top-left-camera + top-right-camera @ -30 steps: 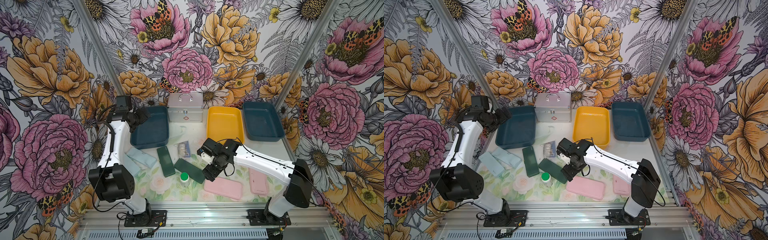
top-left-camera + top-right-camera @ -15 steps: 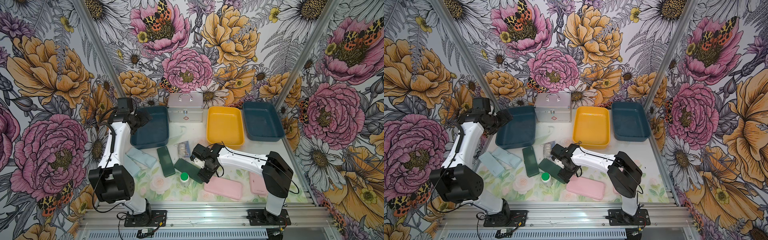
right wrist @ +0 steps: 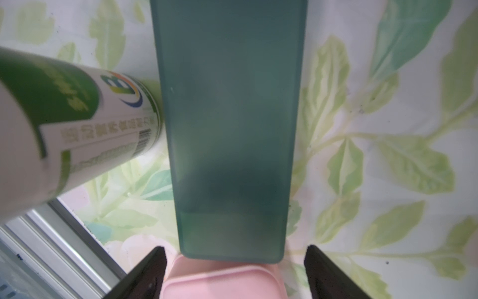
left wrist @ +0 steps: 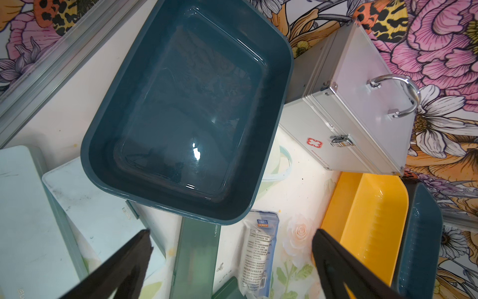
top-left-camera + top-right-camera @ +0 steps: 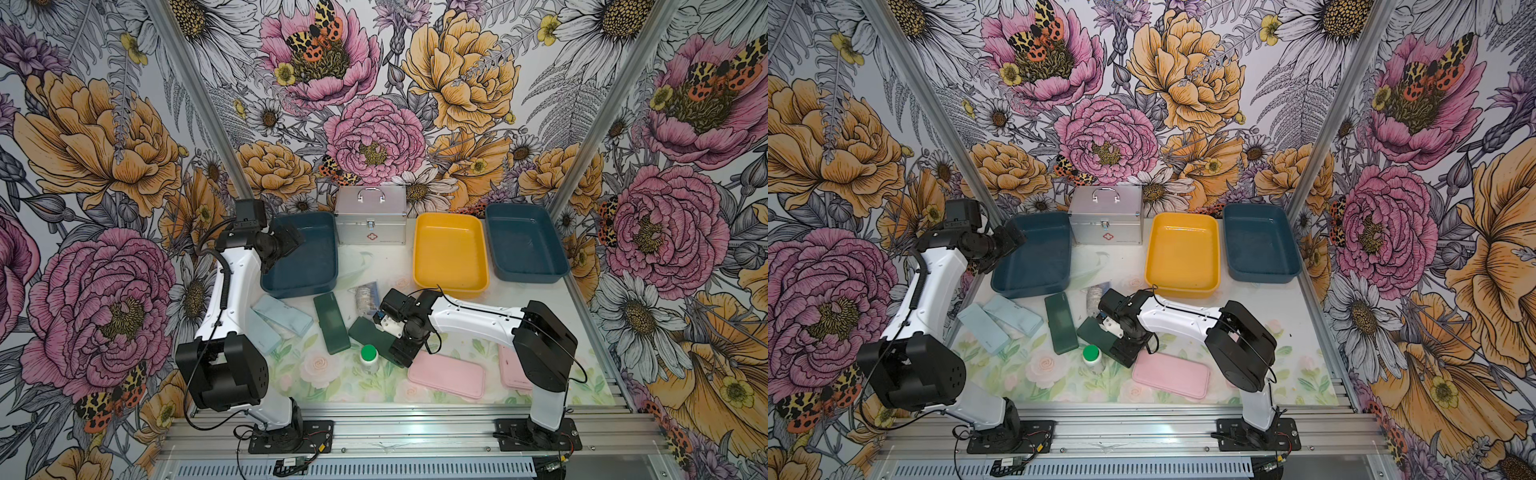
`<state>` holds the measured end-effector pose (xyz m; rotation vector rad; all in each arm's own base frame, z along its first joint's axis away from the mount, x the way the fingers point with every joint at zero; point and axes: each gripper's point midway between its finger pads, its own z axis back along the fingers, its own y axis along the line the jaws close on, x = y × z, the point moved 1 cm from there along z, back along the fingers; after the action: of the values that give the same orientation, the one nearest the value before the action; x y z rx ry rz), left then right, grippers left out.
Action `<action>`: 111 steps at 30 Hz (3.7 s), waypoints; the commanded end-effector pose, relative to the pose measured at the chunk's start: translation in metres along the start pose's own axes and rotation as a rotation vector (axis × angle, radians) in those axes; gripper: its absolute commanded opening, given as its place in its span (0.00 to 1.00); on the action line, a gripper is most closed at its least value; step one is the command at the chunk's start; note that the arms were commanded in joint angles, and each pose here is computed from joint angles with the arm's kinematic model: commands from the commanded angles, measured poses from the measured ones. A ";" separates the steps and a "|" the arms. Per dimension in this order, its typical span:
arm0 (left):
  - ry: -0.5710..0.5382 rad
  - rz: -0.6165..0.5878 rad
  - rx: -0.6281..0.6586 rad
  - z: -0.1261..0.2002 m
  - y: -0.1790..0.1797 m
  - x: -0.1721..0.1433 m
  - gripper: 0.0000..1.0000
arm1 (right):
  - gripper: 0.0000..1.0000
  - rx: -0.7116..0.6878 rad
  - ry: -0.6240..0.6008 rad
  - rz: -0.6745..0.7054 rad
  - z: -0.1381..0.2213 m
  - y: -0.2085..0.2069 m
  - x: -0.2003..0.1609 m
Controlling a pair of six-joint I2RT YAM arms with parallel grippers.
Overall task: Place the pencil cases by color into the storage box
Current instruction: Pick up the pencil case from the center of the board, then place the pencil case at the storage box.
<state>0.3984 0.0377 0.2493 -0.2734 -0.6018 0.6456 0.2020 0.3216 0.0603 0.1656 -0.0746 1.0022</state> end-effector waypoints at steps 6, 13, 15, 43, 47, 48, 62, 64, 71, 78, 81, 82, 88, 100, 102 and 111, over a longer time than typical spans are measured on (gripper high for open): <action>-0.008 -0.003 -0.013 0.004 0.002 0.000 0.99 | 0.93 -0.011 -0.020 0.028 -0.027 0.010 0.015; -0.010 -0.003 -0.016 0.005 0.002 0.002 0.99 | 0.84 -0.097 -0.005 0.000 -0.038 -0.004 0.019; -0.012 -0.002 -0.017 0.005 0.002 0.003 0.99 | 0.77 -0.115 -0.003 0.000 -0.040 -0.008 0.018; -0.086 -0.016 -0.071 0.026 -0.029 0.017 0.99 | 0.55 -0.158 -0.345 -0.084 0.116 -0.038 0.030; -0.064 -0.039 -0.128 0.025 -0.047 0.014 0.96 | 0.56 -0.194 -0.407 -0.190 0.141 -0.076 0.045; -0.064 -0.054 -0.139 0.025 -0.052 0.013 0.97 | 0.57 -0.206 -0.424 -0.235 0.148 -0.094 0.047; -0.042 -0.140 -0.147 0.018 -0.067 -0.004 0.99 | 0.54 -0.280 -0.458 -0.598 0.158 -0.243 0.047; -0.048 -0.163 -0.144 0.019 -0.067 -0.004 0.99 | 0.53 -0.276 -0.462 -0.654 0.157 -0.260 0.043; -0.050 -0.208 -0.123 0.013 -0.067 -0.004 0.99 | 0.53 -0.255 -0.446 -0.850 0.149 -0.313 0.023; -0.097 -0.364 -0.121 0.018 -0.088 0.003 0.99 | 0.56 -0.201 -0.369 -1.006 0.124 -0.340 0.014; -0.107 -0.461 -0.126 0.019 -0.105 -0.004 0.99 | 0.56 -0.176 -0.331 -1.065 0.112 -0.347 0.011; -0.100 -0.490 -0.131 0.017 -0.109 -0.008 0.99 | 0.55 -0.173 -0.315 -1.082 0.108 -0.349 0.009; -0.059 -0.562 -0.123 -0.001 -0.118 -0.023 0.99 | 0.55 -0.136 -0.251 -1.181 0.080 -0.355 -0.002; -0.011 -0.643 -0.086 -0.017 -0.107 -0.039 0.99 | 0.61 -0.139 -0.104 -1.205 0.041 -0.355 -0.019; -0.003 -0.644 -0.081 -0.018 -0.104 -0.042 0.99 | 0.63 -0.142 -0.086 -1.202 0.038 -0.354 -0.022; 0.121 -0.554 -0.102 -0.038 -0.094 -0.077 0.99 | 0.87 -0.177 -0.074 -1.182 0.041 -0.354 -0.026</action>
<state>0.4219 -0.0738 0.2289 -0.1817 -0.5785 0.0492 0.4800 0.1123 0.0505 0.0877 -0.0730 -0.1977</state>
